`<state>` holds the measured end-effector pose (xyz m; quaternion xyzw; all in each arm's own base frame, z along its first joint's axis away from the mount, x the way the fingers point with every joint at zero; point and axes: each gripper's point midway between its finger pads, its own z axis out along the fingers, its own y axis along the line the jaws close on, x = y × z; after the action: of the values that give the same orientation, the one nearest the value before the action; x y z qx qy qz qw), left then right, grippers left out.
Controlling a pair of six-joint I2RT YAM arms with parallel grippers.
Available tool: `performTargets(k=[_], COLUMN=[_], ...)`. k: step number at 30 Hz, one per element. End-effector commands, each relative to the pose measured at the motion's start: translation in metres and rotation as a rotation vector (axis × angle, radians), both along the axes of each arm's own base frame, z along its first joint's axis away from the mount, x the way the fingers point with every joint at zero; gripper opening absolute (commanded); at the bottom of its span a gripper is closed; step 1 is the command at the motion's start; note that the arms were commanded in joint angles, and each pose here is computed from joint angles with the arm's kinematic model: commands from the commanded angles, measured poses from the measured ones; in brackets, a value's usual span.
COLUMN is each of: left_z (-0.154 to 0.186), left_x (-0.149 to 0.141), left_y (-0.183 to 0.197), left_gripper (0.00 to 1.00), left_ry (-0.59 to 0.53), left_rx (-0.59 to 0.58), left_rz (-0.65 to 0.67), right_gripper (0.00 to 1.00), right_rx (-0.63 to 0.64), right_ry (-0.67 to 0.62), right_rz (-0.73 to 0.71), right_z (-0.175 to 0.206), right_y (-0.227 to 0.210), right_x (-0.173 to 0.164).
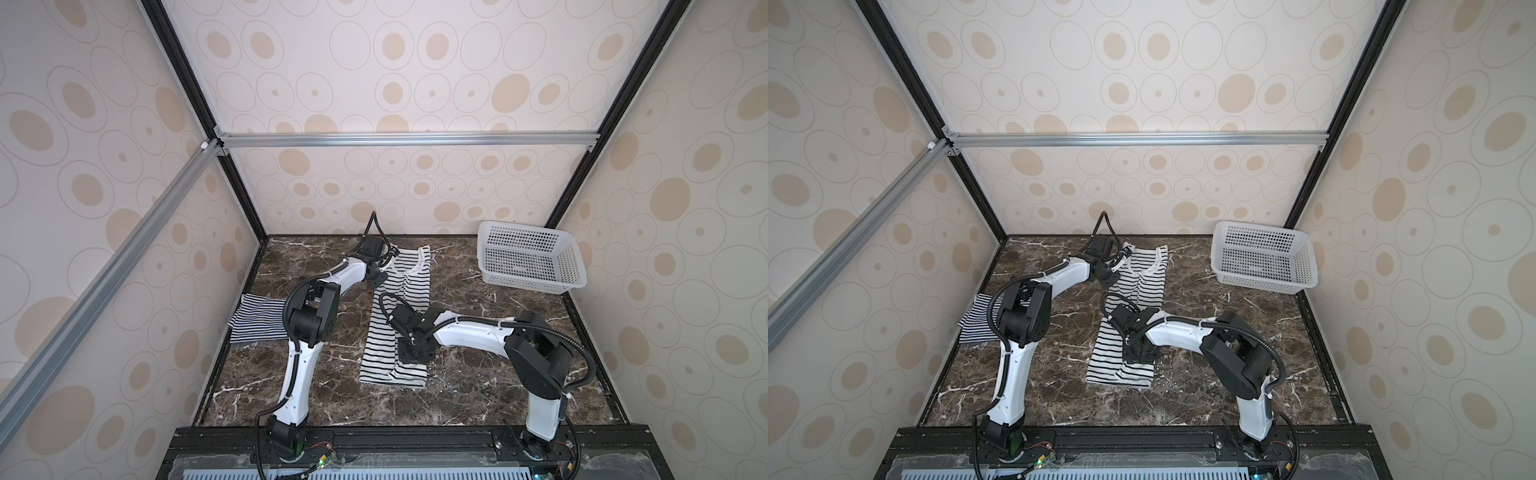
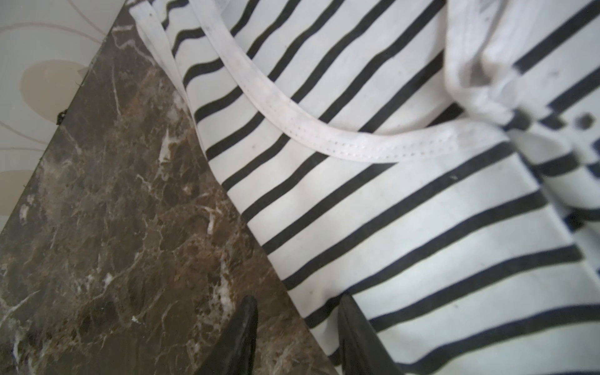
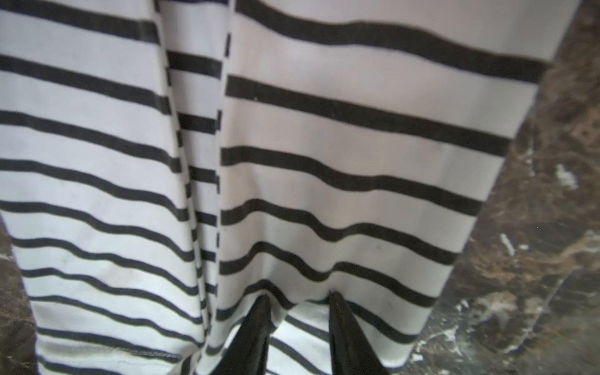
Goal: Fold and stack tank tops
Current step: Rotate the tank top at the center of the table.
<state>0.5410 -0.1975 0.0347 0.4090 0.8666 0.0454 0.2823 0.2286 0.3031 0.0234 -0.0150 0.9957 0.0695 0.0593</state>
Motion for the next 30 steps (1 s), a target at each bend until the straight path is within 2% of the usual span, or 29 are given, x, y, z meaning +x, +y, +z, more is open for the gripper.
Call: performTargets(k=[1,6,11,15,18,21,30], left_z=[0.019,0.059,0.076,0.071,0.057,0.044,0.029], left_x=[-0.015,-0.044,-0.095,-0.145,-0.183,-0.213,-0.250], left_y=[0.008,0.014,0.024,0.040,0.047,0.055,0.068], left_gripper=[0.42,0.44,0.50,0.55,0.56,0.56,0.56], left_ry=[0.024,-0.019,-0.014,-0.004,0.036,0.066,0.085], left_rx=[-0.012,-0.069,-0.112,-0.099,-0.103,-0.099,-0.101], left_rz=[0.012,0.011,-0.012,-0.051,-0.086,-0.108,-0.100], right_gripper=[0.35,0.38,0.43,0.46,0.47,0.47,0.46], right_rx=[-0.028,0.003,0.041,0.103,0.190,0.220,0.221], right_ry=[-0.046,-0.093,-0.071,-0.043,-0.024,-0.005,0.059], right_rz=[-0.035,-0.042,-0.073,-0.099,-0.130,-0.164,-0.227], right_z=[0.025,0.053,0.051,0.040,0.032,0.023,-0.005], right_y=[-0.017,-0.027,-0.034,-0.037,-0.033,-0.036,-0.035], right_x=[0.006,0.007,-0.005,-0.019,-0.028,-0.038,-0.062])
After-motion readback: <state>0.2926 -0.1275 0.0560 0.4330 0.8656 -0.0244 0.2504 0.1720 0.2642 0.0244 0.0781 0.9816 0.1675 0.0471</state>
